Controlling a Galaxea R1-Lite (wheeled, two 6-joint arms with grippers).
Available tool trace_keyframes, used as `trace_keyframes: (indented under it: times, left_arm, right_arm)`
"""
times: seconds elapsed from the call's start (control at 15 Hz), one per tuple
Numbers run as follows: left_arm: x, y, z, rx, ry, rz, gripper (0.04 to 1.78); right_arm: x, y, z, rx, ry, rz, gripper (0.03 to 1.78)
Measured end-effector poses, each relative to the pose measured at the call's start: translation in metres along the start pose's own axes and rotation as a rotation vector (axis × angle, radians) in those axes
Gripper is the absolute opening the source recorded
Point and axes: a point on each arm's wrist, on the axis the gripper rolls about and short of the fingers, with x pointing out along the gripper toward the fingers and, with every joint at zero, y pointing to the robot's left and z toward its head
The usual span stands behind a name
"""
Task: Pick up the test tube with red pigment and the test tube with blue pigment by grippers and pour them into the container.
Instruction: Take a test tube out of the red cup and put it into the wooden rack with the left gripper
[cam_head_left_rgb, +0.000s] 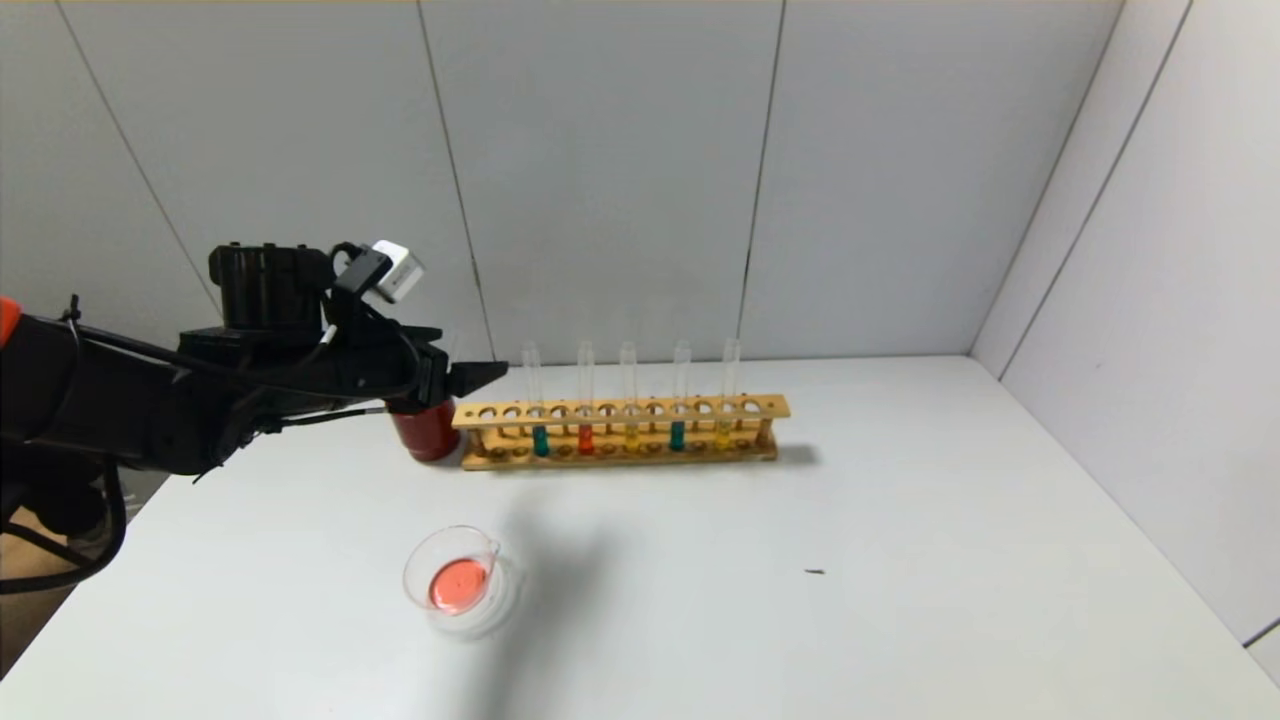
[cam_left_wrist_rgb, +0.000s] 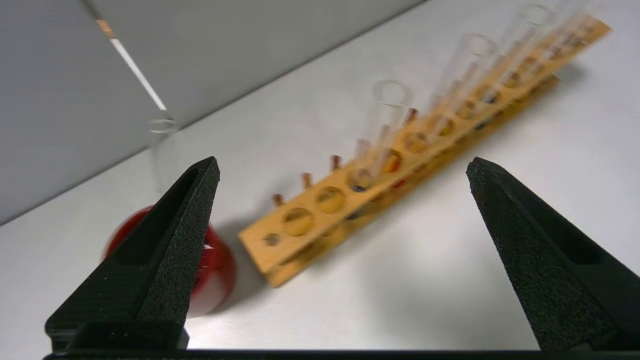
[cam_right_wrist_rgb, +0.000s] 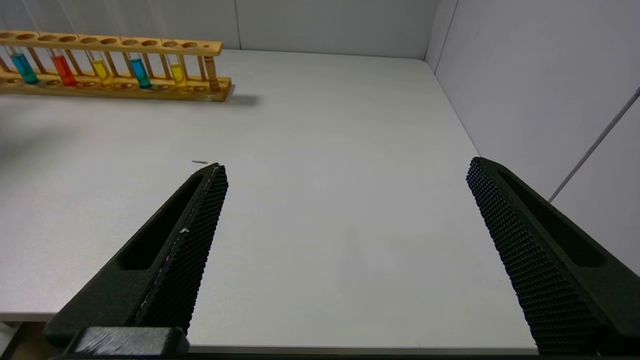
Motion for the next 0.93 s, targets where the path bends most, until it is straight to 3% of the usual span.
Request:
trace_keyframes:
  times: [0.27,0.93]
  left_arm:
    - [0.012,-0.015,-0.02,0.009,0.004,-0.037,1.74]
    - [0.073,-0.005,-0.05,-0.01,0.008,-0.05,1.74]
  right_arm:
    - [0.0,0.0,0.0,0.0,0.0,0.0,1.75]
    - [0.0,0.0,0.0,0.0,0.0,0.0,1.75]
